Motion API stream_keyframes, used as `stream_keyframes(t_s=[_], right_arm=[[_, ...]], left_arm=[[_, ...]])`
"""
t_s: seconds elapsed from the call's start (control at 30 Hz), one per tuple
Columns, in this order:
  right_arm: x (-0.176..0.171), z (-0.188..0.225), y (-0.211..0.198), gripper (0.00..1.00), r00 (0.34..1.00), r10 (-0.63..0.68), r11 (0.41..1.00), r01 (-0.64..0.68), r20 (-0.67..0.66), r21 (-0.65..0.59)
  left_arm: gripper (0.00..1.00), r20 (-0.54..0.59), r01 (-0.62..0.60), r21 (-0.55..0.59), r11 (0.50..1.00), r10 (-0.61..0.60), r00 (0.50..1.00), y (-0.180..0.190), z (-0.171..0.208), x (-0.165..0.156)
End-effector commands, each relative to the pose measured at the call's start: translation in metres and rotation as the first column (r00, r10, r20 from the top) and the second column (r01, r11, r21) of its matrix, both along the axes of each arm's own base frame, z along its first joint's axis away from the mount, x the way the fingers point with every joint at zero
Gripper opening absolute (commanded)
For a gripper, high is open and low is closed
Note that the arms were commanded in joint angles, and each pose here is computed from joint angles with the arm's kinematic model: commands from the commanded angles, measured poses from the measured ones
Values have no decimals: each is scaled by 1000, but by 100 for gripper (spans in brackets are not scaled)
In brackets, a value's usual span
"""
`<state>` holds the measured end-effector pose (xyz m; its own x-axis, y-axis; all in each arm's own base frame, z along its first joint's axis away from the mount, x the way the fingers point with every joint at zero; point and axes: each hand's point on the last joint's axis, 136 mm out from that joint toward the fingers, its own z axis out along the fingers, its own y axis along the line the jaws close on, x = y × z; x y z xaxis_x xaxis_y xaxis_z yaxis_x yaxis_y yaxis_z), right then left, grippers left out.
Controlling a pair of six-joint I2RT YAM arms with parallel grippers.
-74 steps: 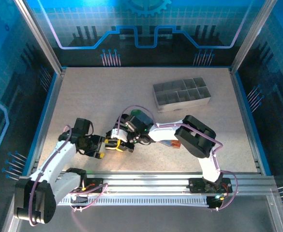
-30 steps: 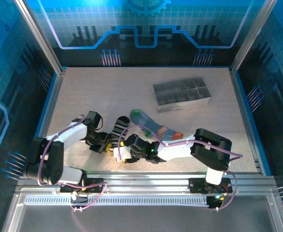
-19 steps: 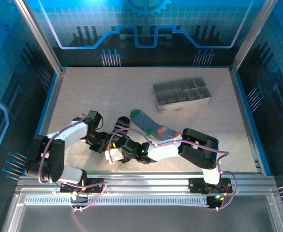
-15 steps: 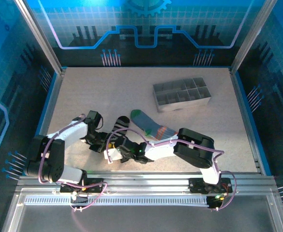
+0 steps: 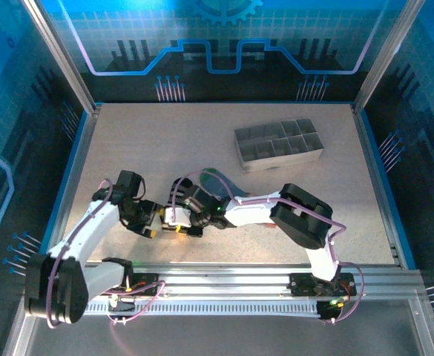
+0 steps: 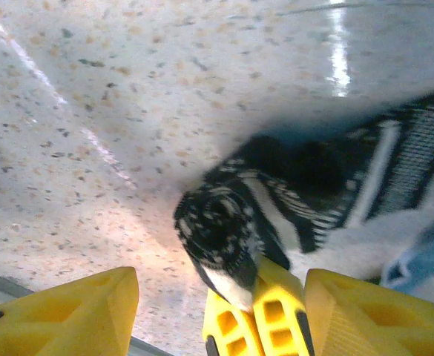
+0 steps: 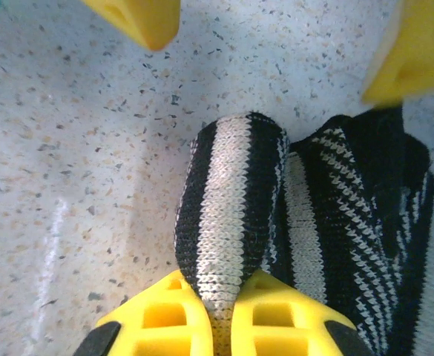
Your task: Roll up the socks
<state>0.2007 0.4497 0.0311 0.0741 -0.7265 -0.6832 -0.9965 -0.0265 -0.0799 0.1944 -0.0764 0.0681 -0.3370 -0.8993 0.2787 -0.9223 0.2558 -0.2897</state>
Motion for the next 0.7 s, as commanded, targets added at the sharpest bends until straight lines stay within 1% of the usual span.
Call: stream_keyframes(t_s=[0.0,0.07,0.13,0.3,0.43,0.53,0.57,0.67], right_arm=[[-46,-49,-38,0,921,-37,987,-27,-387,-160],[-46,-52,-40,0,886,-63,985,-20,-459,-173],[-45,-55,-42,0,856,-87,983,-11,-509,-186],[-40,-63,-44,0,806,-150,969,5,-573,-247],[-38,-66,-45,0,785,-175,963,9,-594,-271],[-36,-67,-44,0,766,-195,959,18,-612,-283],[-34,-68,-44,0,759,-204,958,24,-618,-287],[-30,-67,-42,0,735,-230,955,45,-638,-293]], left_arm=[[60,56,4,-38,999,-1,998,-3,2,0],[59,87,15,-71,997,-9,996,-9,2,1],[57,94,24,-91,996,-15,995,-13,-1,-3],[55,96,19,-138,990,-5,995,-27,-15,-13],[56,111,5,-128,992,9,994,-30,-24,-7],[58,125,17,-109,994,-4,992,-31,-29,-1],[57,110,26,-99,995,-15,994,-31,-33,-2],[49,13,41,-60,997,-40,999,-27,-51,-21]])
